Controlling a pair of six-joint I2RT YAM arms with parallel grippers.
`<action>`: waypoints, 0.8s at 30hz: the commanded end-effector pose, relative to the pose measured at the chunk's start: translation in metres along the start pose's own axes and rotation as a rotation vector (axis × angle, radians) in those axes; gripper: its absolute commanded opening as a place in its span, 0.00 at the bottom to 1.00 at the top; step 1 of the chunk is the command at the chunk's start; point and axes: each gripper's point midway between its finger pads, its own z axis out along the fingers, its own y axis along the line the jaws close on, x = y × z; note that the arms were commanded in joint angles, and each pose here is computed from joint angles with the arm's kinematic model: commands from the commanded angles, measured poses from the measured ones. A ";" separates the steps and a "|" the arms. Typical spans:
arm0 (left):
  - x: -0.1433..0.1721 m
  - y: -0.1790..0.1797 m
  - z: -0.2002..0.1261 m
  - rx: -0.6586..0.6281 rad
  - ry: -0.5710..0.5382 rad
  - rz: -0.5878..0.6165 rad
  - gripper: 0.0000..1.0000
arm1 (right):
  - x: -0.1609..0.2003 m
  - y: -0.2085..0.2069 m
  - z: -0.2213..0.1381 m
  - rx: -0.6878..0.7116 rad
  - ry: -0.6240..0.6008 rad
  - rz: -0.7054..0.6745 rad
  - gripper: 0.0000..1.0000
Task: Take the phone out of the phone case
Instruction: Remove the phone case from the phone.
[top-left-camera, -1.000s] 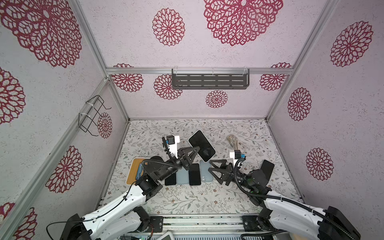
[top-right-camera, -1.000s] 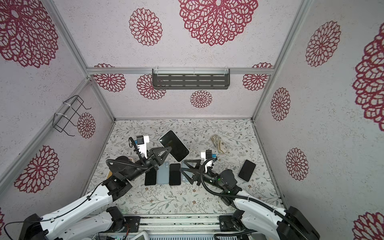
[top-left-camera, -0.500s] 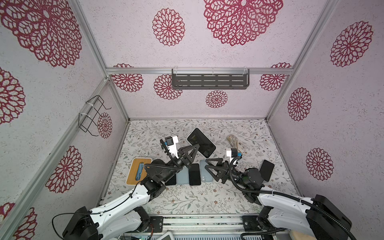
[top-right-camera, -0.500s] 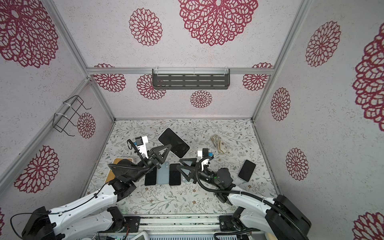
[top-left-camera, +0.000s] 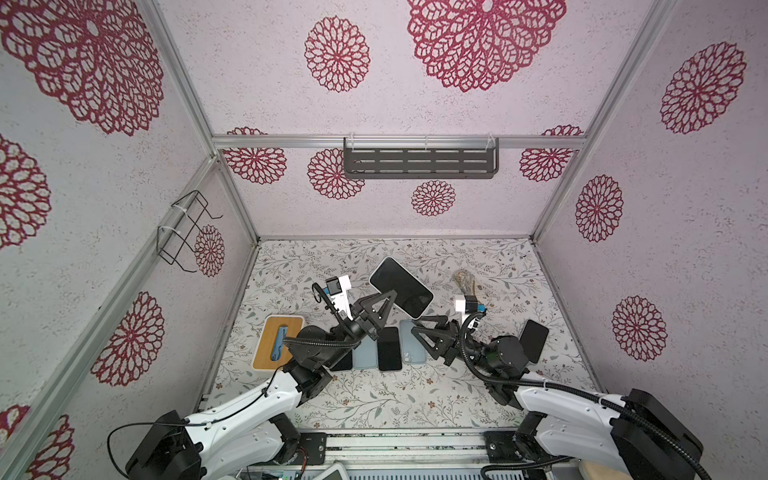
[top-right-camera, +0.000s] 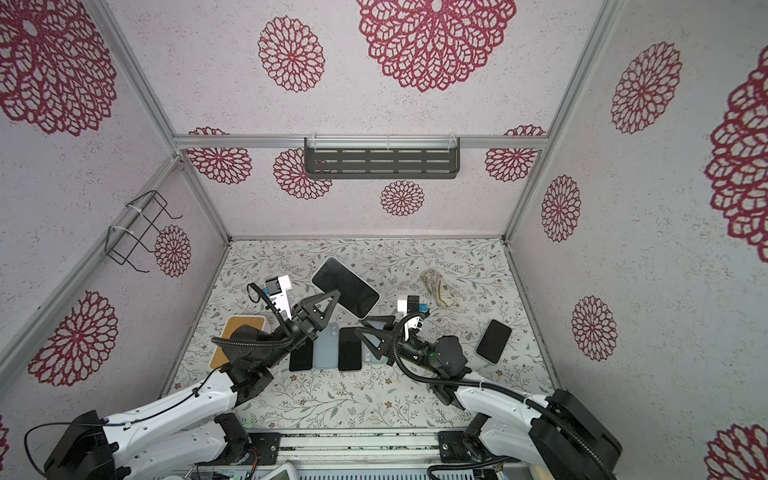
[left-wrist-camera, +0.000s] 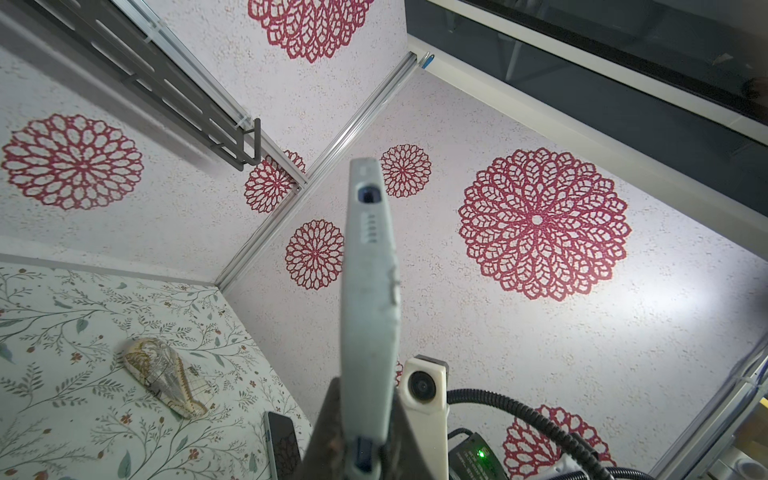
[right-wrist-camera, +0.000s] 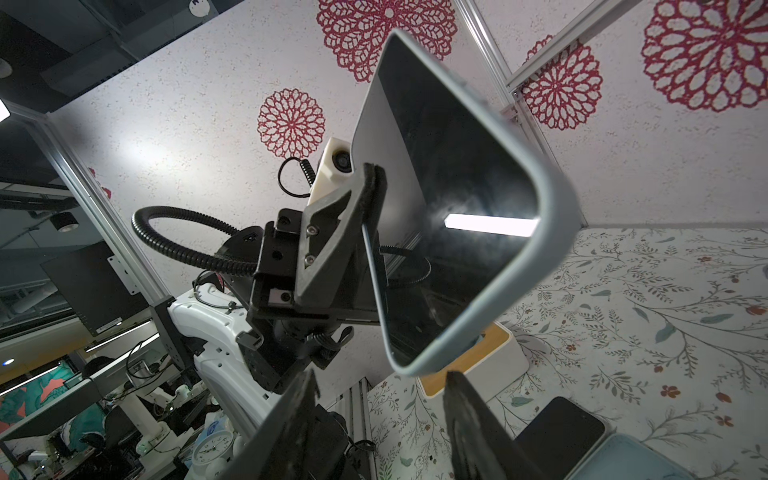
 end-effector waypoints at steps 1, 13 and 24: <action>-0.021 -0.026 -0.005 0.107 -0.087 -0.021 0.00 | -0.029 0.017 0.003 -0.066 -0.089 -0.027 0.51; -0.013 -0.025 -0.004 0.131 -0.071 -0.055 0.00 | -0.031 0.022 0.008 -0.117 -0.092 -0.016 0.41; -0.012 -0.020 -0.006 0.116 -0.075 -0.059 0.00 | -0.034 0.024 0.009 -0.130 -0.095 -0.014 0.29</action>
